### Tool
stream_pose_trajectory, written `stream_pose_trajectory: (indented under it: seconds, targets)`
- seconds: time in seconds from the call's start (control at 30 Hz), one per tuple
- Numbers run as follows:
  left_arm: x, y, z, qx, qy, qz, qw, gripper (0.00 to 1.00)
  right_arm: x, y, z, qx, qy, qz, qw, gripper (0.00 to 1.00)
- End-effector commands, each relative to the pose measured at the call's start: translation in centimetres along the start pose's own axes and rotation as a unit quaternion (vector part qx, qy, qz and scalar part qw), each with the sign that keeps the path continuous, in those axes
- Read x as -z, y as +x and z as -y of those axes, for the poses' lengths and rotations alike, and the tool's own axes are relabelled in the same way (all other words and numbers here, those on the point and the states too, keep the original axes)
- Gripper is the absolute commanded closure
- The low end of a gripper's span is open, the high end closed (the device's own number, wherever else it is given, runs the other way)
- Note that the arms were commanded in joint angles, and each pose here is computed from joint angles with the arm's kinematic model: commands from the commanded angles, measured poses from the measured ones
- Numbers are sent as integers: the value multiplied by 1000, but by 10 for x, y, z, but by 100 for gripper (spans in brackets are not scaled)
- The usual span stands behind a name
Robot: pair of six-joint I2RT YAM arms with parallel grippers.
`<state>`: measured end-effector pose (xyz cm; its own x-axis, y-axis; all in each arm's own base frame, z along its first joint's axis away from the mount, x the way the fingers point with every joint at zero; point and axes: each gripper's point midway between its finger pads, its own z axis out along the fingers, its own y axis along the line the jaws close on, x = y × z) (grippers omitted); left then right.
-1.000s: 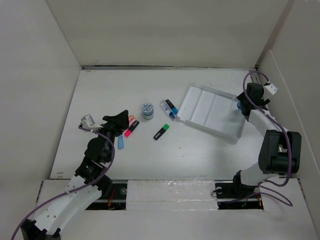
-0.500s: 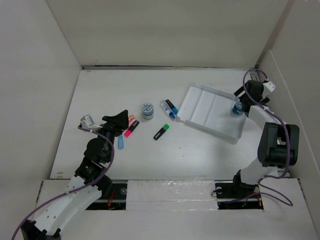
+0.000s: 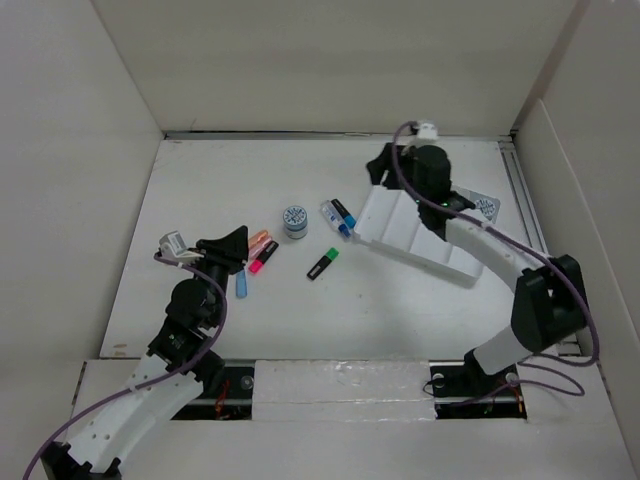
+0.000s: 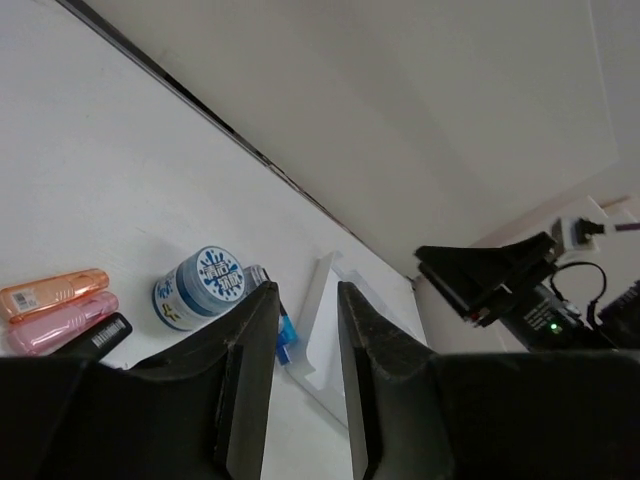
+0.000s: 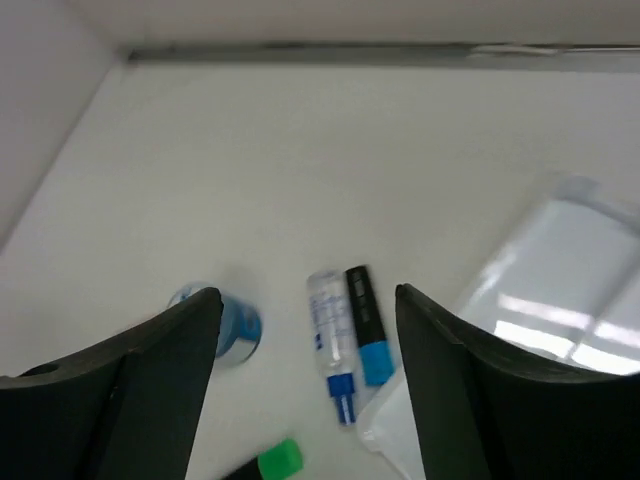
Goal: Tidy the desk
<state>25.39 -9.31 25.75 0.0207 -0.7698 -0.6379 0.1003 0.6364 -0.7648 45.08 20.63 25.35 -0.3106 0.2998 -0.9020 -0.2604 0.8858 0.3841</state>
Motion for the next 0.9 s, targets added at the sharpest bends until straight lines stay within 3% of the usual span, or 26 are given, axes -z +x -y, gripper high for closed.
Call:
stream_pose_trajectory:
  seconds: [0.0,0.1,0.13,0.23,0.33,0.63,0.87]
  targets:
    - [0,-5,9,7,16,6,1000,74,-3,60,-91,103,-152,-82,980,21]
    - [1,-9,8,10,8,12,1000,67,-12,102,-126,136,-182,-128,965,7]
    - [2,-10,9,11,13,14,1000,59,-21,112,-133,142,-184,-138,963,5]
    - [3,-8,11,12,23,13,1000,47,-27,141,-147,164,-189,-173,953,3]
    - [3,-8,14,15,32,11,999,42,-40,170,-146,190,-161,-207,946,2]
    - [2,-6,13,14,25,6,1000,41,-84,194,-132,198,-95,-200,955,3]
    - [4,-8,15,15,31,9,999,41,-98,206,-147,181,-114,-195,957,14]
